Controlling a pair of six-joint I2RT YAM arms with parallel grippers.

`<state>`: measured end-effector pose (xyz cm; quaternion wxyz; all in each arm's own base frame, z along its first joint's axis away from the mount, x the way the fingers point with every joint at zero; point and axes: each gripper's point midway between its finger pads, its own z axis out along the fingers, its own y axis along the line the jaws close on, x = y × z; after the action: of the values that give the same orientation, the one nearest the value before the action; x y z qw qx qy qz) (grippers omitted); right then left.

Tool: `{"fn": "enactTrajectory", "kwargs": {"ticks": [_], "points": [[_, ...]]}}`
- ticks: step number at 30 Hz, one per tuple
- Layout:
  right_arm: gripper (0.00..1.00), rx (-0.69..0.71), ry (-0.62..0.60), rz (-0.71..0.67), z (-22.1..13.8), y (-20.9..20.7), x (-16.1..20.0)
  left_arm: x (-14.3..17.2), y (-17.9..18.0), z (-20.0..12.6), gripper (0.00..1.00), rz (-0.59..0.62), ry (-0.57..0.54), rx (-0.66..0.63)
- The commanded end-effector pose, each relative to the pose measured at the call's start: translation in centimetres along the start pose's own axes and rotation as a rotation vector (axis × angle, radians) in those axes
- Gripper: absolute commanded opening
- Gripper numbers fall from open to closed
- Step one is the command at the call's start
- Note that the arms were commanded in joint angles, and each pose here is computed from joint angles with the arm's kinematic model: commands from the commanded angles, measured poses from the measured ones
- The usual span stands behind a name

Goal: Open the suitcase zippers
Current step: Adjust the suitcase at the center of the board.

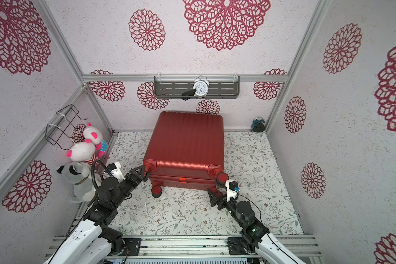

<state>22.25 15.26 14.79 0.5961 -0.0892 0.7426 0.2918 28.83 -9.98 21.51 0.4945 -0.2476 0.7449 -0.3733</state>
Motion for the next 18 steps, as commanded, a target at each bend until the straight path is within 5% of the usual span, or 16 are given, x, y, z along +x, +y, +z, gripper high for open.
{"fn": "enactTrajectory", "kwargs": {"ticks": [1, 3, 9, 18], "points": [[0.99, -0.033, 0.036, 0.090, 0.0, -0.7, 1.7, 1.7, -0.3, -0.1, 0.31, 0.023, 0.090, 0.005], [0.96, -0.043, 0.028, 0.123, 0.2, -1.3, 1.5, 1.6, -0.3, 0.0, 0.31, 0.024, 0.090, 0.004], [0.63, -0.032, 0.078, 0.128, 1.1, -2.4, 1.8, 1.5, -0.3, 0.0, 0.31, 0.023, 0.089, 0.005], [0.48, -0.069, 0.112, 0.117, 2.2, -1.9, 2.1, 1.4, -0.2, 0.1, 0.31, 0.021, 0.090, 0.006]]}}
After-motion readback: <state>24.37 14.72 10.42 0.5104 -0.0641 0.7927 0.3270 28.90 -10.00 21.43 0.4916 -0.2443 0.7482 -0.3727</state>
